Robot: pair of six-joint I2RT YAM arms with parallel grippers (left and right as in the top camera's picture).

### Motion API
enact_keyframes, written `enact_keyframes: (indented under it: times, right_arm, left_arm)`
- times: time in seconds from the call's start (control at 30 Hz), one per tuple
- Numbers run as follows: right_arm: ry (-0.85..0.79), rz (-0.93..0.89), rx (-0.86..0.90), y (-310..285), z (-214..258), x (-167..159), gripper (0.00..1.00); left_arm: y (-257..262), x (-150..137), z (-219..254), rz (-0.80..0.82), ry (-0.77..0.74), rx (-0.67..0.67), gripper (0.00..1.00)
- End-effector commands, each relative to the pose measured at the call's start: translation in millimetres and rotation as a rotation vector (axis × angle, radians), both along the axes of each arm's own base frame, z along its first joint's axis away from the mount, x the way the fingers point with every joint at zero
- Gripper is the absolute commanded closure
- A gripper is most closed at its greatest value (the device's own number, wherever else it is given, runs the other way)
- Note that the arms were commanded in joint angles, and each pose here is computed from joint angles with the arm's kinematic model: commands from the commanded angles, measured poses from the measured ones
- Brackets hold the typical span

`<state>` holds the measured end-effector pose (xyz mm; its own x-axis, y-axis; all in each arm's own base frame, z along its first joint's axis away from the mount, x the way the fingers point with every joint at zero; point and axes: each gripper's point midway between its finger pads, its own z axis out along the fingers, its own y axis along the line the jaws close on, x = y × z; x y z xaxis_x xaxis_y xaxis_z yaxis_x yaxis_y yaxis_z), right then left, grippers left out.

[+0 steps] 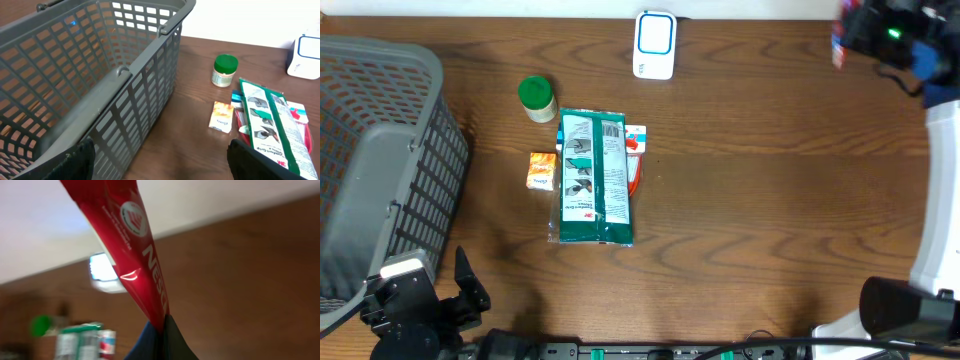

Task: Scan the item barcode
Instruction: 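Move the held Nescafe stick away to the right of the table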

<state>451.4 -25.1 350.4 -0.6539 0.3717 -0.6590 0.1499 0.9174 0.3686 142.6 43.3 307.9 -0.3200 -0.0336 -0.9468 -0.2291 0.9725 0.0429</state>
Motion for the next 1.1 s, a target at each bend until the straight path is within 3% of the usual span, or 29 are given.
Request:
enact_keyframes:
  times: [0.0,0.5,1.07]
  right_arm:
    - [0.083,-0.15,-0.118,-57.3,-18.5,-13.1,0.99]
    - [0.283,-0.633,-0.35,-218.9,-50.5,-81.9,0.99]
    - [0.299,-0.706,-0.259,-288.8,-192.0,-103.4,0.99]
  left_arm:
    - [-0.3,2.5,-2.9,0.007,0.006,-0.013,0.16]
    - [-0.3,2.5,-2.8,0.007,0.006,-0.012,0.16]
    - [-0.3,2.5,-3.0,0.007,0.007,-0.012,0.16]
